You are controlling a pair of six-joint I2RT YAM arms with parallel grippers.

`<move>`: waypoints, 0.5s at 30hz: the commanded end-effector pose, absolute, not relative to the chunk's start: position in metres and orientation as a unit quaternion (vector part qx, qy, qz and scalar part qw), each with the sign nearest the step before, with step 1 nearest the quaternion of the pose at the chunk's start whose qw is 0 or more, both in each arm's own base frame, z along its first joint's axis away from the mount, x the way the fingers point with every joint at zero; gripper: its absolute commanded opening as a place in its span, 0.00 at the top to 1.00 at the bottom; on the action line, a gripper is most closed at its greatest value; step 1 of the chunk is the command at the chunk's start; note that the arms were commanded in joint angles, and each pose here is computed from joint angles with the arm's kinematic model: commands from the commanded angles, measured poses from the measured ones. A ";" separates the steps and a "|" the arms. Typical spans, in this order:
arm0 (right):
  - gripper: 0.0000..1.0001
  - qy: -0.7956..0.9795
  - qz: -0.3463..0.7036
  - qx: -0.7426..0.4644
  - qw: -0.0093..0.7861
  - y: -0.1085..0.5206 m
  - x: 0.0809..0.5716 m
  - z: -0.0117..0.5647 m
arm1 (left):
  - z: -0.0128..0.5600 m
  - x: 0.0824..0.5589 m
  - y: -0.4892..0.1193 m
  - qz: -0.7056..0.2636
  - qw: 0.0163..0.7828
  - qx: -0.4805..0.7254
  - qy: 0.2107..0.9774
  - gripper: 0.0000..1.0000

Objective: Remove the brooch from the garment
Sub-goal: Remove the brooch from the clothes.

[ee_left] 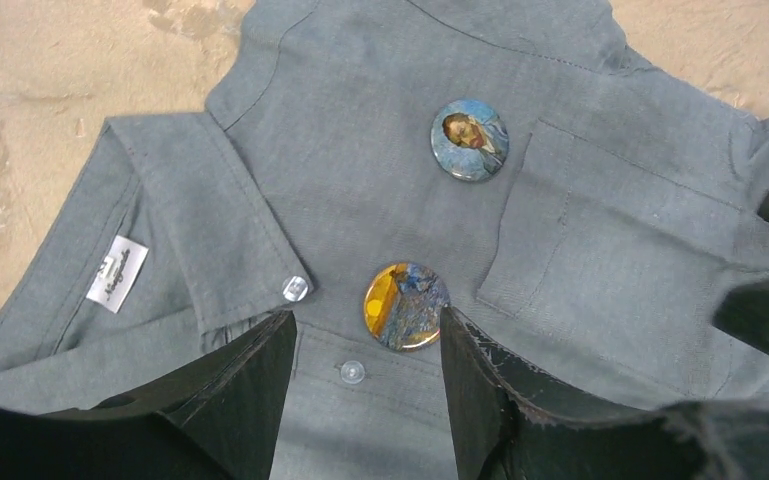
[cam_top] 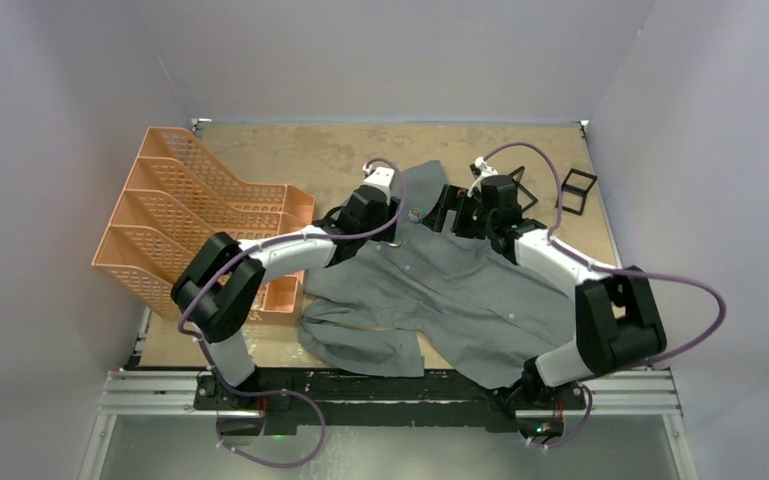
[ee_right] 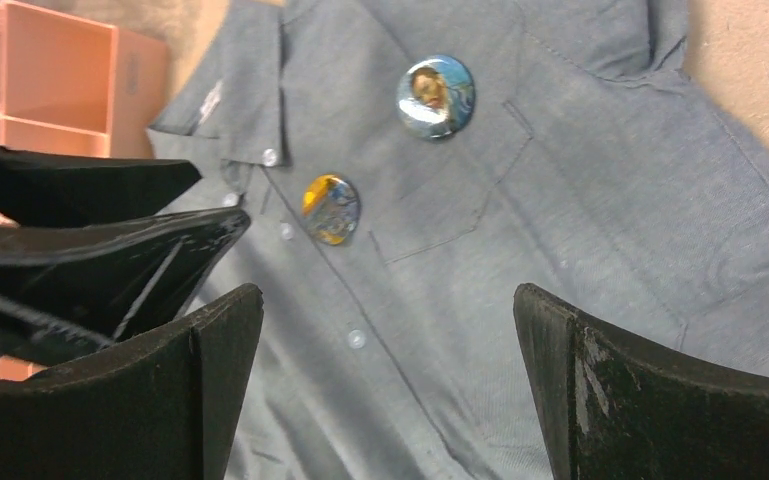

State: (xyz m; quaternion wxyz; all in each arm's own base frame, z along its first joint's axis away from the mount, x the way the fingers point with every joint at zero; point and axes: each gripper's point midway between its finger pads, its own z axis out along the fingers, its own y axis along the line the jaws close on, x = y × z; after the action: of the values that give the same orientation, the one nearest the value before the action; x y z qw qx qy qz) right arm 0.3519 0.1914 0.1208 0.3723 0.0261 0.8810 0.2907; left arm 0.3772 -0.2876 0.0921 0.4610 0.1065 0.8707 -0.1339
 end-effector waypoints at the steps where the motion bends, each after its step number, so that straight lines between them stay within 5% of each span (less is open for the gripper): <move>1: 0.02 0.878 0.296 -0.013 0.377 0.198 0.372 0.124 | 0.097 0.383 -0.298 -0.121 0.448 0.148 0.873 0.46; 15: 0.06 0.895 0.276 0.011 0.350 0.192 0.368 0.065 | 0.060 0.384 -0.317 -0.117 0.382 0.192 0.897 0.41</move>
State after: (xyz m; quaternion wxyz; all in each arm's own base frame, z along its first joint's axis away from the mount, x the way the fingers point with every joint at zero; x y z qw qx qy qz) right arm 0.3669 0.1947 0.0650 0.3315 0.0165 0.8997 0.2836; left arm 0.3839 -0.3047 0.0621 0.3935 0.1739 0.8967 -0.1042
